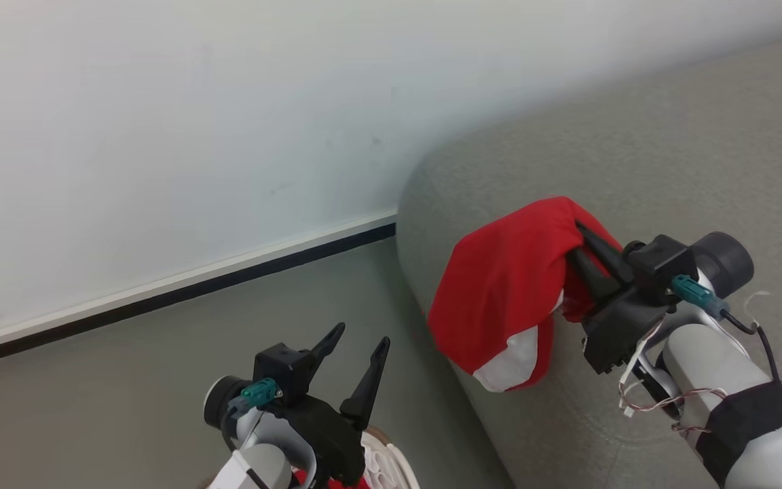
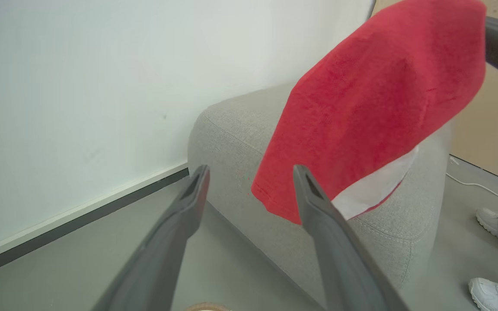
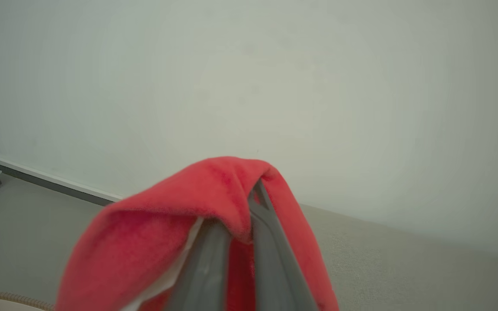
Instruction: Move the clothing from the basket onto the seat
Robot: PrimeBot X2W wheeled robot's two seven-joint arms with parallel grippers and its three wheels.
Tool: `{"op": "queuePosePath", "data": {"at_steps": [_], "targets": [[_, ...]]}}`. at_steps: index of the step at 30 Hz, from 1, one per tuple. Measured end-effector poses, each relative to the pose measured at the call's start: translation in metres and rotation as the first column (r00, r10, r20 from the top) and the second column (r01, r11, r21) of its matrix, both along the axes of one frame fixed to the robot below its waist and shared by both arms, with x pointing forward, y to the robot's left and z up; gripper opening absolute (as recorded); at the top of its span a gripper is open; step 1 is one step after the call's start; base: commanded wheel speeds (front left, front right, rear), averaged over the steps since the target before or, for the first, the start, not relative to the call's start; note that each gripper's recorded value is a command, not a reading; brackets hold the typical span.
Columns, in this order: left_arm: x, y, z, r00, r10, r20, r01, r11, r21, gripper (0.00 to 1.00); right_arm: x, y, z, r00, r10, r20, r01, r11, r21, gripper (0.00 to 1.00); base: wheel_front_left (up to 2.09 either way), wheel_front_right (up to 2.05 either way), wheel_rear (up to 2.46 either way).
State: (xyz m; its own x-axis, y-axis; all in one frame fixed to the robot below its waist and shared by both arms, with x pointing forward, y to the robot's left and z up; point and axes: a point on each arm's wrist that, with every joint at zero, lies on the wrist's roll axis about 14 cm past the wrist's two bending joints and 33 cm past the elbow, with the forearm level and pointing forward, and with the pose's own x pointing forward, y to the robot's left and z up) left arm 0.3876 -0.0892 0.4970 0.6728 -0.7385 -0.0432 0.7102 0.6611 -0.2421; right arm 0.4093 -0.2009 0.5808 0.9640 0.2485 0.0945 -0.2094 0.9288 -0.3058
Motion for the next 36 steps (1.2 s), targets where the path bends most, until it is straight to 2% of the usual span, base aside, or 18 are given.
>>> {"op": "queuePosePath", "data": {"at_steps": [9,15,20,23,27,32,36], "targets": [[-0.025,-0.052,0.006,0.988,-0.154,-0.001,0.154,0.986,-0.061,1.00,-0.033,-0.060,0.009,0.987,-0.156,0.042,0.156,0.988,-0.007,0.00,0.00,0.00,0.00],[-0.032,-0.073,0.006,0.975,-0.224,0.012,0.224,0.971,-0.080,1.00,-0.036,-0.093,0.014,0.971,-0.234,0.046,0.235,0.972,-0.008,0.00,0.00,0.00,0.00],[-0.028,-0.080,0.004,0.969,-0.246,0.011,0.246,0.964,-0.106,1.00,-0.018,-0.110,0.037,0.961,-0.264,0.085,0.267,0.963,-0.034,0.00,0.00,0.00,0.00],[-0.020,-0.080,0.003,0.968,-0.250,0.024,0.251,0.961,-0.114,1.00,0.001,-0.128,0.069,0.946,-0.292,0.140,0.302,0.952,-0.057,0.00,0.00,0.00,0.00],[-0.012,-0.081,0.000,0.964,-0.262,0.048,0.265,0.957,-0.116,1.00,0.020,-0.164,0.104,0.917,-0.353,0.185,0.376,0.921,-0.107,0.00,0.00,0.00,0.00],[0.006,-0.066,-0.004,0.973,-0.223,0.065,0.230,0.965,-0.125,1.00,0.046,-0.194,0.136,0.880,-0.419,0.226,0.444,0.893,-0.074,0.00,0.00,0.00,0.00],[0.019,-0.052,-0.006,0.973,-0.207,0.105,0.218,0.970,-0.109,1.00,0.073,-0.204,0.136,0.869,-0.448,0.209,0.467,0.882,-0.054,0.00,0.00,0.00,0.00]]}}
